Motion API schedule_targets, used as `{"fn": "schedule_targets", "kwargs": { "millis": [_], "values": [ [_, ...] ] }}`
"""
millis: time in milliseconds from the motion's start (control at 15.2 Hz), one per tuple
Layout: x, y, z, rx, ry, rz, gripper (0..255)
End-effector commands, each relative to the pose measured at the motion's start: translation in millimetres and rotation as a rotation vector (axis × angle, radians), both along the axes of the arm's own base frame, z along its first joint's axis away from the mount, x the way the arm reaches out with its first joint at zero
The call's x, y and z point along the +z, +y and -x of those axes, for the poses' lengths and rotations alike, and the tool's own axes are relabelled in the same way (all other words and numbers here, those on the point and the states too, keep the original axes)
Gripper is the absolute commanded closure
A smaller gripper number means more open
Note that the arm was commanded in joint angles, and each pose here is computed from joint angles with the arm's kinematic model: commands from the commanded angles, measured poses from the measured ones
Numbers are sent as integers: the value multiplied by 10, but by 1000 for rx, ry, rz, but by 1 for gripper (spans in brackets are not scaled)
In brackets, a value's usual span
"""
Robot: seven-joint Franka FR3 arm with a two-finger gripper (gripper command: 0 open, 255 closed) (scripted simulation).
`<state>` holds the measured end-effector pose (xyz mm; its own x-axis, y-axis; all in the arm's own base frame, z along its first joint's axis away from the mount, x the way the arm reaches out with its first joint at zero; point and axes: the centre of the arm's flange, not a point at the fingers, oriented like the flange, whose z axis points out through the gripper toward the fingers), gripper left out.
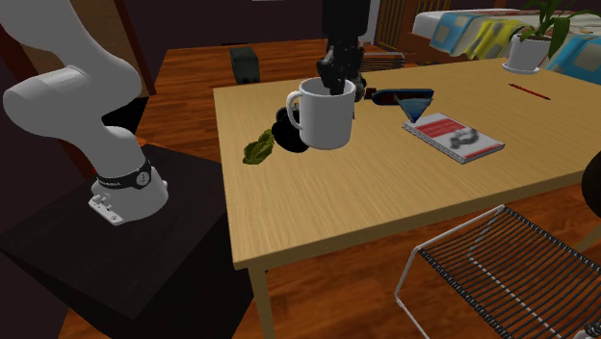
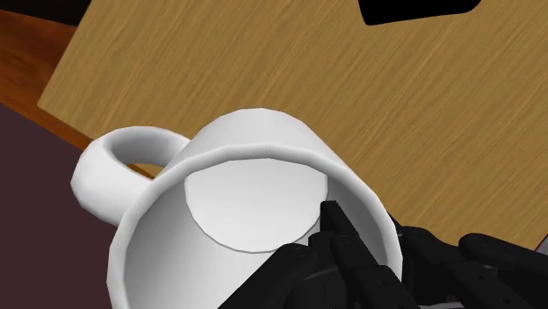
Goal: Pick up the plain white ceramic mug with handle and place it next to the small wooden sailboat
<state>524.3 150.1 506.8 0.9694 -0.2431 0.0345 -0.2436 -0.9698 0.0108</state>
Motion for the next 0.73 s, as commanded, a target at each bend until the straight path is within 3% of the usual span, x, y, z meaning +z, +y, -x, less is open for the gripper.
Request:
{"fn": "schedule_targets", "kwargs": {
  "millis": [0,660],
  "values": [
    [89,-3,-8,0,0,0,255],
    [-95,1236,-425,0,0,0,255]
  ]
}}
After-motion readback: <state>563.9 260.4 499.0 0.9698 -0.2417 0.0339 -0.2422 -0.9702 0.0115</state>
